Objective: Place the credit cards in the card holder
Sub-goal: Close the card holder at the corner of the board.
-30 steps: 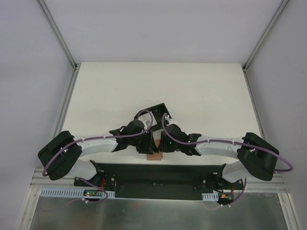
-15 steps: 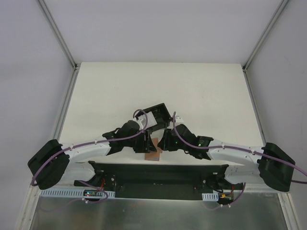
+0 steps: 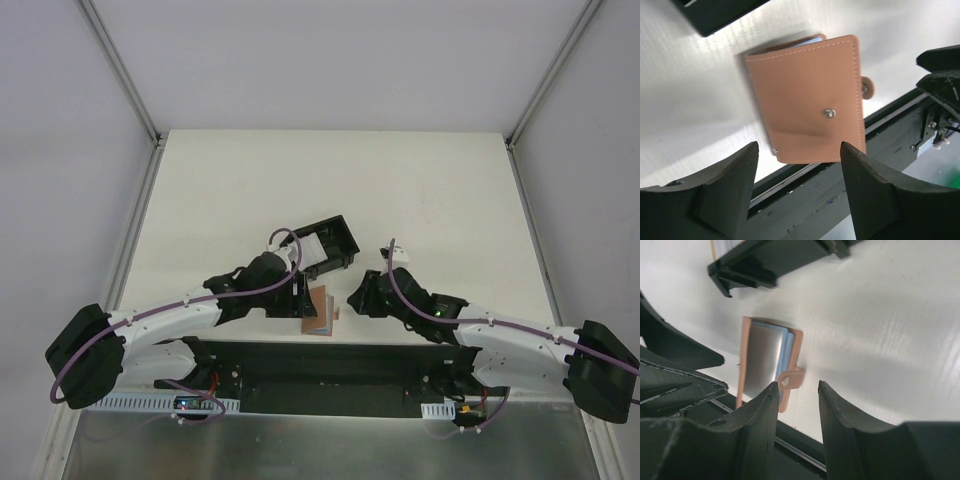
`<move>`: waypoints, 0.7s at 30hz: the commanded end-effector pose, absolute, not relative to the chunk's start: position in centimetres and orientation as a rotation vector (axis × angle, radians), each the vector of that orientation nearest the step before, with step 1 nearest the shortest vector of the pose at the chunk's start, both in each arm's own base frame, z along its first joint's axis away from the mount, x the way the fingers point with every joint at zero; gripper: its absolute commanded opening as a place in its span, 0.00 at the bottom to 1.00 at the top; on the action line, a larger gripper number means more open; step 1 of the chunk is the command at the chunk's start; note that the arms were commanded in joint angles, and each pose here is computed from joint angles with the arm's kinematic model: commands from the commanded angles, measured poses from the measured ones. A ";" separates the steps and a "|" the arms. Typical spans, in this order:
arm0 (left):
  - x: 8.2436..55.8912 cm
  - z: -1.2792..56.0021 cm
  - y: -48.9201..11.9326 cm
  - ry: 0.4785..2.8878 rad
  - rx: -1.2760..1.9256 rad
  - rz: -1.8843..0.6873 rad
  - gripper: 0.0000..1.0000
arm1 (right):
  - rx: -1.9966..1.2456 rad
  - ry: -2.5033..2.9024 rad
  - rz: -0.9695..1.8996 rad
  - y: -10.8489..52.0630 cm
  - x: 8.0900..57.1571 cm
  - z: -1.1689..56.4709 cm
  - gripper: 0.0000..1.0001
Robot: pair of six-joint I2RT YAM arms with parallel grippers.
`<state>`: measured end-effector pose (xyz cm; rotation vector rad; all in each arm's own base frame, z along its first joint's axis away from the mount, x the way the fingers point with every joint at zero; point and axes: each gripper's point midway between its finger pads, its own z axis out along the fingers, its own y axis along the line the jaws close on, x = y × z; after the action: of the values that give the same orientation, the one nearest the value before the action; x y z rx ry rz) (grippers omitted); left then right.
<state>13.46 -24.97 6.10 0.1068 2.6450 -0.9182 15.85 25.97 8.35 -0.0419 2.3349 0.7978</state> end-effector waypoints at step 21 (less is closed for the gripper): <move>13.2 2.3 -23.7 2.788 0.155 -0.703 0.67 | -0.025 2.451 0.820 27.5 15.8 5.7 0.33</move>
<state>13.61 -24.03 2.96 0.1185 2.7600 -0.7463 15.05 25.17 3.78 -0.0308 2.4907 0.7105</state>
